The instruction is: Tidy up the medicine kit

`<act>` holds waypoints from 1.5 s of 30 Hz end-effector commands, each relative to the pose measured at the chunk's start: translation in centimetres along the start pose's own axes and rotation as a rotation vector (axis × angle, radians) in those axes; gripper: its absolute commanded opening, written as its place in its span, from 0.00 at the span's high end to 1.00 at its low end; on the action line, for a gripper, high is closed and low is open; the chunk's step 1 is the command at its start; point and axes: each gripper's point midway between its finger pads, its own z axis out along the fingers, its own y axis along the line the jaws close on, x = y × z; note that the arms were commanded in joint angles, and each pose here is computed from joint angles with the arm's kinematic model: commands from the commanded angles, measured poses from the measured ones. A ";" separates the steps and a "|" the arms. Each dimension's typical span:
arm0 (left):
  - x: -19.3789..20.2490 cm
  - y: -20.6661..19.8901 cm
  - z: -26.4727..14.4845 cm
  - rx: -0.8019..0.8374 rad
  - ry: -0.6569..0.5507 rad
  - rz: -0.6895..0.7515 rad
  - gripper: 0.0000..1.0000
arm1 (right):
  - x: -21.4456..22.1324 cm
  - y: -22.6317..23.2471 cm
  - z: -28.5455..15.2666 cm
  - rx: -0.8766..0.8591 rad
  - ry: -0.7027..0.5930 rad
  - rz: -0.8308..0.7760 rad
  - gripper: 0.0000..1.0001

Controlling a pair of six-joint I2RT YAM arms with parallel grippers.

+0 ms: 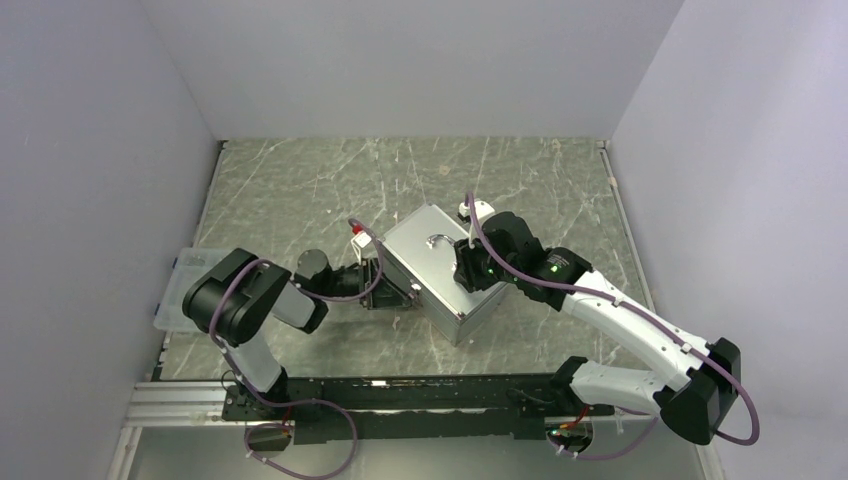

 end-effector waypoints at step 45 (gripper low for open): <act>-2.4 -5.7 0.2 0.145 -0.039 0.216 0.08 | -0.5 7.3 -0.5 -0.251 -0.023 -0.064 0.62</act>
